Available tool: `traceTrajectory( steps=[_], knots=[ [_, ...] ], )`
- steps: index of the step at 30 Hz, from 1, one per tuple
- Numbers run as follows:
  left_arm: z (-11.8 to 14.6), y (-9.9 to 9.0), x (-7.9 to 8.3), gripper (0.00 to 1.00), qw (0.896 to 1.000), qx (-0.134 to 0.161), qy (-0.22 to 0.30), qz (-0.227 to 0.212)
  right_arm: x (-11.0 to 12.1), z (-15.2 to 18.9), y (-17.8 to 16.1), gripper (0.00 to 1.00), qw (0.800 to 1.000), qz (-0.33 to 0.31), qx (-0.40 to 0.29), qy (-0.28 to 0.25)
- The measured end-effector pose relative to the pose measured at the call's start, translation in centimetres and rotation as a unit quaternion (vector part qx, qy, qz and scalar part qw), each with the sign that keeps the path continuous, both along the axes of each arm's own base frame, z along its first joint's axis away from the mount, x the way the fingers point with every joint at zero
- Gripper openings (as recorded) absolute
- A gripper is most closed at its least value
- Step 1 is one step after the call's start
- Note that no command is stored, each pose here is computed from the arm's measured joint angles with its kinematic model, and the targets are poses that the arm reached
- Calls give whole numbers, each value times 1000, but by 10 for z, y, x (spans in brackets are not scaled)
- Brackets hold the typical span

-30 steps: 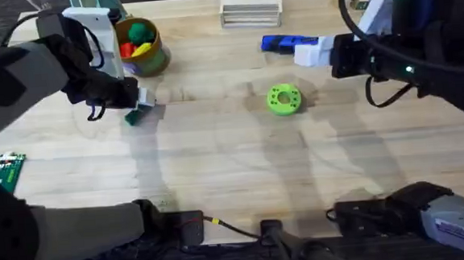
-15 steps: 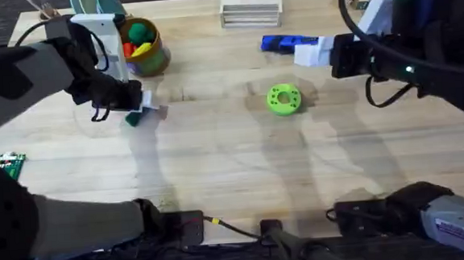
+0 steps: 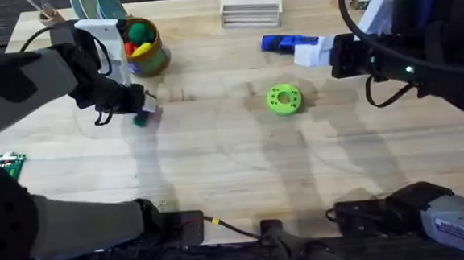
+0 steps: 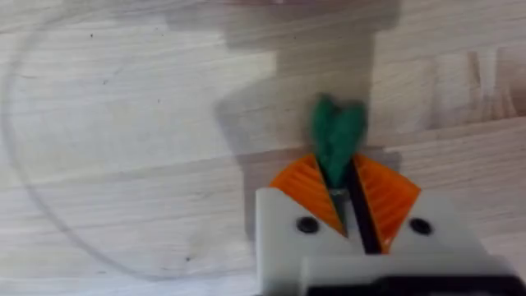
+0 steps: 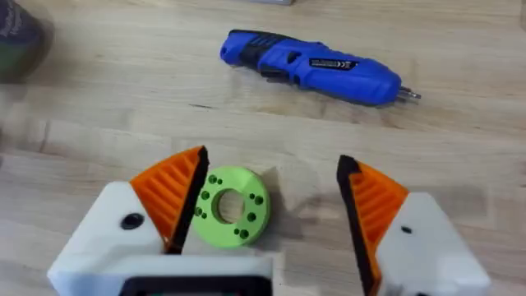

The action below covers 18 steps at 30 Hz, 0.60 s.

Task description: Pick up the gripper from the table and insert it into the empty holder that is missing its gripper. Then pick up a screw, insert it into the mounting hole, and use the screwdriver to tighten it. Finally, clean up the table by picking up the vegetable and placing it into the bucket.

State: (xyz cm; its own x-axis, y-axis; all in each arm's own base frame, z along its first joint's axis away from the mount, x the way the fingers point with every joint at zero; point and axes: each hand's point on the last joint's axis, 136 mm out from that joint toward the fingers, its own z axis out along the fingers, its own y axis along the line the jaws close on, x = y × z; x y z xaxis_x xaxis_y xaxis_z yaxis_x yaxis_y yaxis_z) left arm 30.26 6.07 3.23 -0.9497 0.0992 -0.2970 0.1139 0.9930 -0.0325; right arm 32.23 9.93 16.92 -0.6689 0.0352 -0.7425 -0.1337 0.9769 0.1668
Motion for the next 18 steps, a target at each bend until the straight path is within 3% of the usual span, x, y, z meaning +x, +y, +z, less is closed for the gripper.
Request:
traceTrajectory(
  steps=[4, 13, 18],
  knots=[
    [1, 0, 2, 24, 1000, 1, -5, -3, 0, 0, 0, 994, 1000, 0, 0, 0],
    [6, -1, 2, 16, 1000, 0, -12, -3, 0, 0, 0, 994, 1000, 0, 0, 0],
    [44, -2, 8, 15, 997, 10, -73, 1, 0, 0, 0, 994, 1000, 0, 0, 0]
  ],
)
